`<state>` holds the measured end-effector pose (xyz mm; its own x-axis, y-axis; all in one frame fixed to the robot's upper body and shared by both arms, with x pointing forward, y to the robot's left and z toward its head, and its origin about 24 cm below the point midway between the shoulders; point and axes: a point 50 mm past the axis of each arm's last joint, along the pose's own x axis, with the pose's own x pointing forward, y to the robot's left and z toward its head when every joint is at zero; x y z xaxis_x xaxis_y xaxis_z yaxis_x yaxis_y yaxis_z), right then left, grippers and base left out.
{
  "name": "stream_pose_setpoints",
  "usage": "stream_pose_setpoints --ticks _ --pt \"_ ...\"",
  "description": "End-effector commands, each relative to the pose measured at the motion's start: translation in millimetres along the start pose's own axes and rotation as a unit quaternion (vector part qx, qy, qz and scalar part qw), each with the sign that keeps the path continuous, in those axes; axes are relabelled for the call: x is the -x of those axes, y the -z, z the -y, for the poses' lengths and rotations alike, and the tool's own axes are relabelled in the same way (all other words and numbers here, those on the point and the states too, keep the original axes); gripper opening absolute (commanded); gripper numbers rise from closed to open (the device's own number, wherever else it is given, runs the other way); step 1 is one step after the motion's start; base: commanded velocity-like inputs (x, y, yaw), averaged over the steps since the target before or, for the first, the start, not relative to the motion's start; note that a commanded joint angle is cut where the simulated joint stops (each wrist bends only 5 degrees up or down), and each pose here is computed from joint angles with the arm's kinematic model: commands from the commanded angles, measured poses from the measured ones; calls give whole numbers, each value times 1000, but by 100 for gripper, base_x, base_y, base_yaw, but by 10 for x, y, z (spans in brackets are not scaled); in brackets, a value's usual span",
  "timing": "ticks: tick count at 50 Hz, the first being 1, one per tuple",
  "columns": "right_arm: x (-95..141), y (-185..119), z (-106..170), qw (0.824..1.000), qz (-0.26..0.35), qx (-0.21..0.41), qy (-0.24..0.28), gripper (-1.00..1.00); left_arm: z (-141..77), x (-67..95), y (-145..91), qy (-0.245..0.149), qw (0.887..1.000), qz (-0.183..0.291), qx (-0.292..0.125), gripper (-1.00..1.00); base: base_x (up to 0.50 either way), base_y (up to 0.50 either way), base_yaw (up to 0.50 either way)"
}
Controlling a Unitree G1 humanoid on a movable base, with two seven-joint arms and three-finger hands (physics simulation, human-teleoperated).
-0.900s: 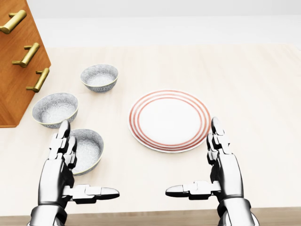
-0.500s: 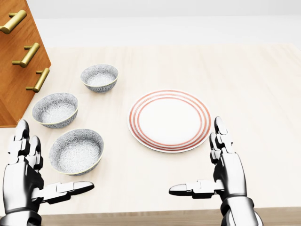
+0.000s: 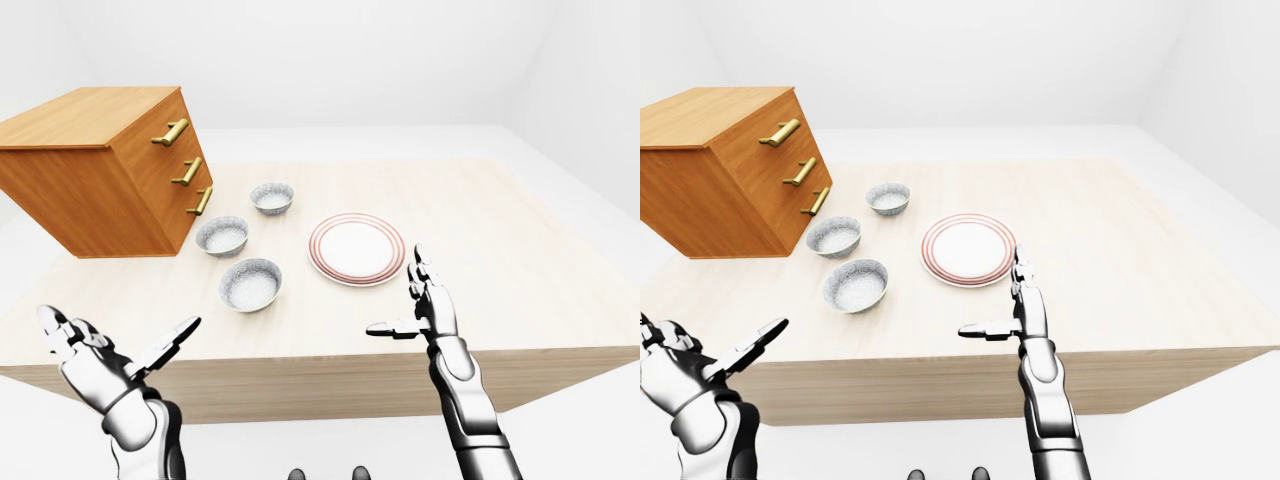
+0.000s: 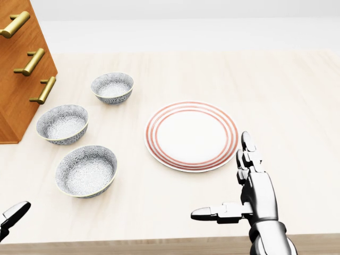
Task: Put the bowl at the front on the plate.
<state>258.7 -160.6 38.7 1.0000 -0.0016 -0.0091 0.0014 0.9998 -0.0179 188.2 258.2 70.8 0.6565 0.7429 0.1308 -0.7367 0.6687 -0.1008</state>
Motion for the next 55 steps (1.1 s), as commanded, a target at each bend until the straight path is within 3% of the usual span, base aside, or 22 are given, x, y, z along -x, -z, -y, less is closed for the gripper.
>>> stream_pose_setpoints --ticks 1,5,9,23,55 --pt "3 -2 -1 1000 1 2 -2 100 -519 84 -38 -131 991 11 -8 100 0 0 0" --pt "6 -6 9 1000 1 0 2 100 -648 100 -26 -157 987 7 -10 100 0 0 0" --pt "0 -2 29 1000 -2 2 11 100 -675 107 -8 -158 987 1 -7 100 0 0 0" --pt "8 -30 37 1000 1 6 17 100 -637 130 44 -134 991 -11 -10 100 0 0 0" --pt "22 -49 25 1000 3 17 17 100 -632 121 72 -131 991 -16 -15 100 0 0 0"
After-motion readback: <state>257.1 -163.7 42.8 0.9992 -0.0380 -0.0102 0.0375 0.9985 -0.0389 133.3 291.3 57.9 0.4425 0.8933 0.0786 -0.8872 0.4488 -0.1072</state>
